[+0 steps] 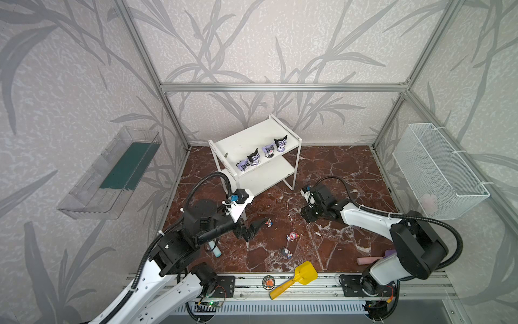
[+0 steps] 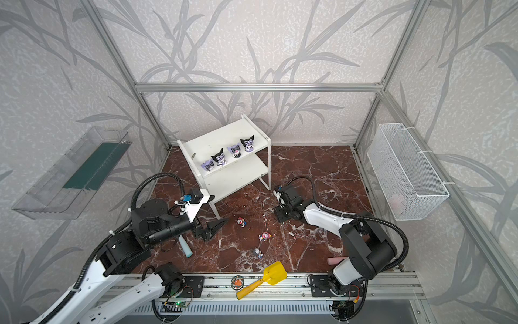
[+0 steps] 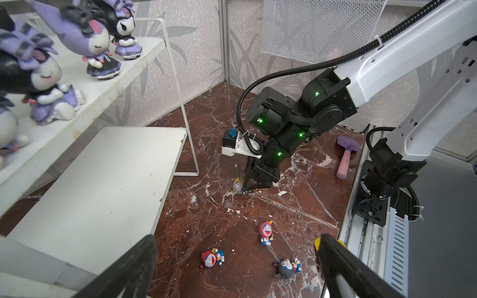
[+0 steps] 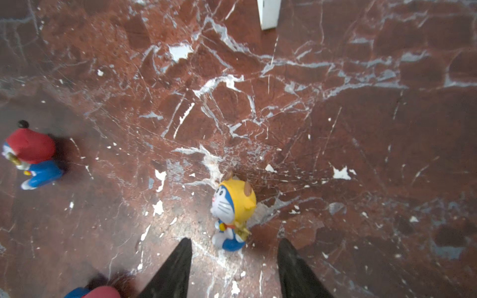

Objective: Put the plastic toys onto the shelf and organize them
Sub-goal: 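Lift the yellow Doraemon off the table with the right gripper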

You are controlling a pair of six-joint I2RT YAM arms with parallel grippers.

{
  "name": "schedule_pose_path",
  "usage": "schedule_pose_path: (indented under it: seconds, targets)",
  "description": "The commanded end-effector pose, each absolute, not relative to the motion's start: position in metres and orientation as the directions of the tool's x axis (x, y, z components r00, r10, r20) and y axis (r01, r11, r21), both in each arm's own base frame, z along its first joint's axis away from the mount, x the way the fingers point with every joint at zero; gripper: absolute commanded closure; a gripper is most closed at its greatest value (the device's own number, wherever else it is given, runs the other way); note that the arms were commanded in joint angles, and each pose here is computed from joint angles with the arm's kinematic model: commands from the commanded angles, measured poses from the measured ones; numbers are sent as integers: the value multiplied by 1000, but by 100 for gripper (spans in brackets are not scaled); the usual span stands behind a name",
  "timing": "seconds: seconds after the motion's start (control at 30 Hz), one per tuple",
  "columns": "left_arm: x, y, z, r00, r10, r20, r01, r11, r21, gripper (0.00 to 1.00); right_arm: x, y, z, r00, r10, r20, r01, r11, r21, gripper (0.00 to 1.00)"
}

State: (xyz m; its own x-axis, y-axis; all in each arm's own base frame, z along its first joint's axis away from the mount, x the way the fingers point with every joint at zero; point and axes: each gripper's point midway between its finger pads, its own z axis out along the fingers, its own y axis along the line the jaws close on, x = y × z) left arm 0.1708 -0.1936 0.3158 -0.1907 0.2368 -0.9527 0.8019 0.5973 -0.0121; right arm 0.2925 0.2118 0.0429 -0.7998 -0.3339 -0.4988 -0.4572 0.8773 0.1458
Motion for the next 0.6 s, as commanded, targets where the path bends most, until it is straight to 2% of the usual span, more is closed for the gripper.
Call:
schedule_pose_path:
  seconds: [0.0, 0.27, 0.53, 0.57]
  targets:
    - [169, -192, 312, -195, 246, -949, 803, 596, -11, 1, 300, 212, 42, -817, -326, -475, -433, 891, 134, 45]
    - [171, -194, 306, -220, 269, -938, 806, 592, -19, 1, 312, 219, 35, -826, -329, -457, -431, 892, 136, 46]
    - [172, -195, 303, -222, 273, -936, 805, 592, -18, 1, 317, 224, 36, -830, -341, -441, -440, 886, 144, 55]
    - [173, -195, 303, -220, 272, -937, 805, 592, -17, 1, 315, 223, 26, -842, -348, -413, -437, 888, 143, 56]
